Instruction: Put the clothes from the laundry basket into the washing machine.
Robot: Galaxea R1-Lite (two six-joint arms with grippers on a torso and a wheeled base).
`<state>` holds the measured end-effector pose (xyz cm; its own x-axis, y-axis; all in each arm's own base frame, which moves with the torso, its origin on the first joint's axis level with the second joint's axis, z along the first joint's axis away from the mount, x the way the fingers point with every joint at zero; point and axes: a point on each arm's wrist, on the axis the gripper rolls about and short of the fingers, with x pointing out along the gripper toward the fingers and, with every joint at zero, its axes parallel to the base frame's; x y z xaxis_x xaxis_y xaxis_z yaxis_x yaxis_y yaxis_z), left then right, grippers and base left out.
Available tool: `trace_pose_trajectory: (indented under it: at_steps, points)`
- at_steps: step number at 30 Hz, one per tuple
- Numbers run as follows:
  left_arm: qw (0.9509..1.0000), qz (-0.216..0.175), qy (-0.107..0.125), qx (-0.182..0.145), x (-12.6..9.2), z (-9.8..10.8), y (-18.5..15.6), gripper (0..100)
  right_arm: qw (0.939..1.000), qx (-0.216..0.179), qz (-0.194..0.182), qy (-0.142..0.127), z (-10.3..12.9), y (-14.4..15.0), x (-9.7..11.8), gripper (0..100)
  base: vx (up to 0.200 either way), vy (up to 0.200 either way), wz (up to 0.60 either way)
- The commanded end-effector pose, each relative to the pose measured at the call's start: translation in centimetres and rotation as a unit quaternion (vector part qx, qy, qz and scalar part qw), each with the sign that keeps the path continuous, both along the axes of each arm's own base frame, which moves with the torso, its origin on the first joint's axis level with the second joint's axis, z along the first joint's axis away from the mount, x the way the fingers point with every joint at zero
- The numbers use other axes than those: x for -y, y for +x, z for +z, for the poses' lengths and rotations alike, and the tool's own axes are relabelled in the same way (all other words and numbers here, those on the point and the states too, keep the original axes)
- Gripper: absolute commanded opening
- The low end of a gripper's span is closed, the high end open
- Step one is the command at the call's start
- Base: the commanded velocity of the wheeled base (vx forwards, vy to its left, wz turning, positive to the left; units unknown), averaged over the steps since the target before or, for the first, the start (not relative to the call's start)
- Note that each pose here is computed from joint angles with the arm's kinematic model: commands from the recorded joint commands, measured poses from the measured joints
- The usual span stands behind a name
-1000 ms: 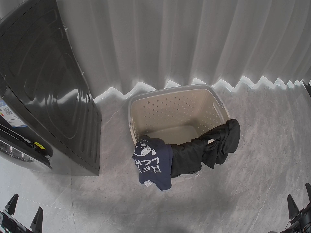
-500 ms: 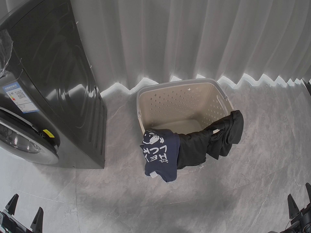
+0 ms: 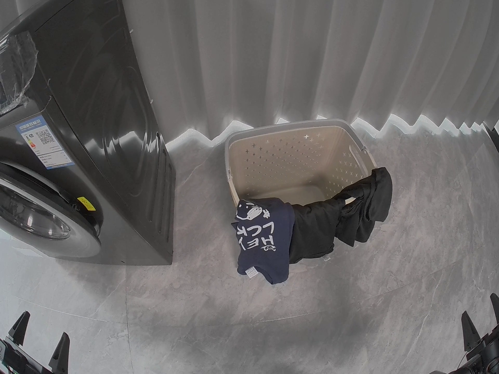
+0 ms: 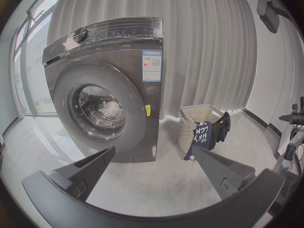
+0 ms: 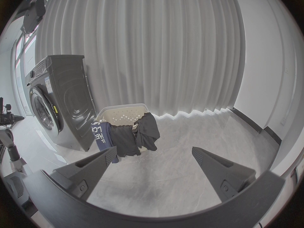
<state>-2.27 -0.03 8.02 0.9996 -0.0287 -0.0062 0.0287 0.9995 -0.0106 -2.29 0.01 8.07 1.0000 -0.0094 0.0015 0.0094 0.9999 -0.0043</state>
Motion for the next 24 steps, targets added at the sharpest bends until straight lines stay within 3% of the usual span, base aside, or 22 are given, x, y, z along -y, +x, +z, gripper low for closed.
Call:
trace_pose_trajectory:
  at_steps: [1,5,21,24]
  points:
    - [1.0,0.0,0.0,0.0,0.0,-0.53,-0.01,100,1.0,-0.001,-0.001,0.0,-0.53,0.01,0.0,100,0.0,0.0,0.6]
    - [1.0,0.0,0.0,0.0,0.0,-0.53,-0.01,100,1.0,-0.001,-0.001,0.0,-0.53,0.01,0.01,100,0.0,0.0,0.6]
    - [1.0,0.0,0.0,0.0,0.0,-0.53,-0.01,100,1.0,-0.001,-0.001,0.0,-0.53,0.01,0.0,100,0.0,0.188,0.0]
    - [1.0,0.0,0.001,0.0,0.0,-0.53,-0.01,100,1.0,-0.001,-0.001,0.0,-0.53,0.01,0.0,100,0.0,0.0,0.0]
